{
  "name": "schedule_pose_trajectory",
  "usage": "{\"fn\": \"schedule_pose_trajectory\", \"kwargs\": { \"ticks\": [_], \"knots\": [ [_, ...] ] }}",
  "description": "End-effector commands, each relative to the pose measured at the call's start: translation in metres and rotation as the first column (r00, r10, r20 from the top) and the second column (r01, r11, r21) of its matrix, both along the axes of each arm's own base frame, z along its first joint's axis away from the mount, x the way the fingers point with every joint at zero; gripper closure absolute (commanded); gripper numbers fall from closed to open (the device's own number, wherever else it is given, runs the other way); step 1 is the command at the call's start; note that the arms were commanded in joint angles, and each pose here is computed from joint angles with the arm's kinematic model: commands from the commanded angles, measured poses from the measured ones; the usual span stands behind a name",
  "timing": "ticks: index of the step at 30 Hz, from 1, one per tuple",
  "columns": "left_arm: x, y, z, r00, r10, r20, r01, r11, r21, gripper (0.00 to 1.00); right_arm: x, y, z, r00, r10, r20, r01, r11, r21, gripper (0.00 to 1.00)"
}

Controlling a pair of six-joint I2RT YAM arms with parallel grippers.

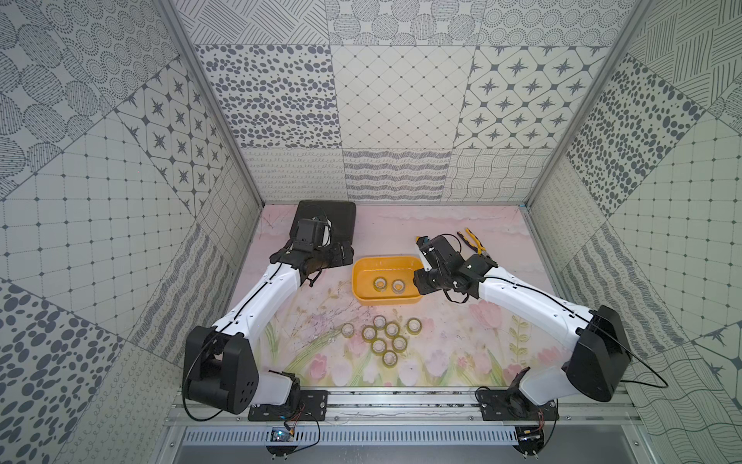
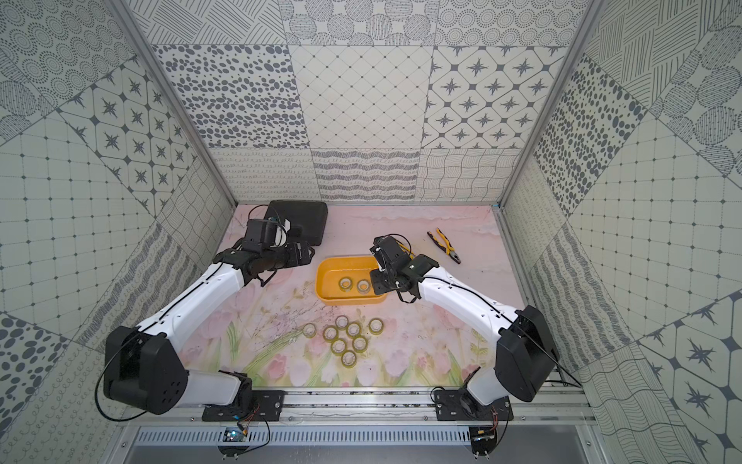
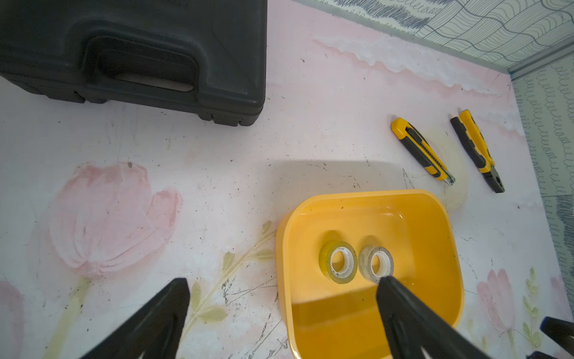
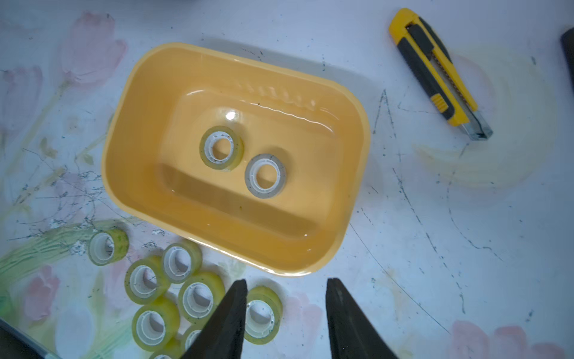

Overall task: Put the transparent tape into the storage box
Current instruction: Place the tape in the storage box, then pick up the tape at the center of the board.

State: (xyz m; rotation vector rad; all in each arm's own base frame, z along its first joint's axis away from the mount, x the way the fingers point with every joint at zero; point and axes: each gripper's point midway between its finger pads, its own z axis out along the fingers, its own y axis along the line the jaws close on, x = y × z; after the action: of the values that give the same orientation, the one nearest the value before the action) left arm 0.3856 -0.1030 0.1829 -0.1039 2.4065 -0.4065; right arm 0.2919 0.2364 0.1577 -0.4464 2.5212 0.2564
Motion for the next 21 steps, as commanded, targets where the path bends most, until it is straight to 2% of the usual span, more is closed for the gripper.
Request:
{"fn": "schedule_pose_trajectory", "kwargs": {
  "ticks": [1,12,21],
  "knots": [
    [0.0,-0.005,0.007,0.999,-0.028,0.018,0.028,1.0,0.011,0.01,-0.001,-0.016,0.007,0.997,-0.038,0.067,0.038,0.999,0.006,0.54],
    [0.0,0.001,0.012,0.999,-0.011,0.038,0.01,0.999,0.048,0.01,-0.056,-0.006,-0.058,0.981,-0.006,-0.193,0.041,0.984,0.173,0.53],
    [0.001,0.002,0.007,1.0,-0.01,0.023,0.008,0.999,0.052,0.01,-0.065,-0.001,-0.093,0.959,-0.037,-0.281,0.095,0.976,0.195,0.53]
  ]
}}
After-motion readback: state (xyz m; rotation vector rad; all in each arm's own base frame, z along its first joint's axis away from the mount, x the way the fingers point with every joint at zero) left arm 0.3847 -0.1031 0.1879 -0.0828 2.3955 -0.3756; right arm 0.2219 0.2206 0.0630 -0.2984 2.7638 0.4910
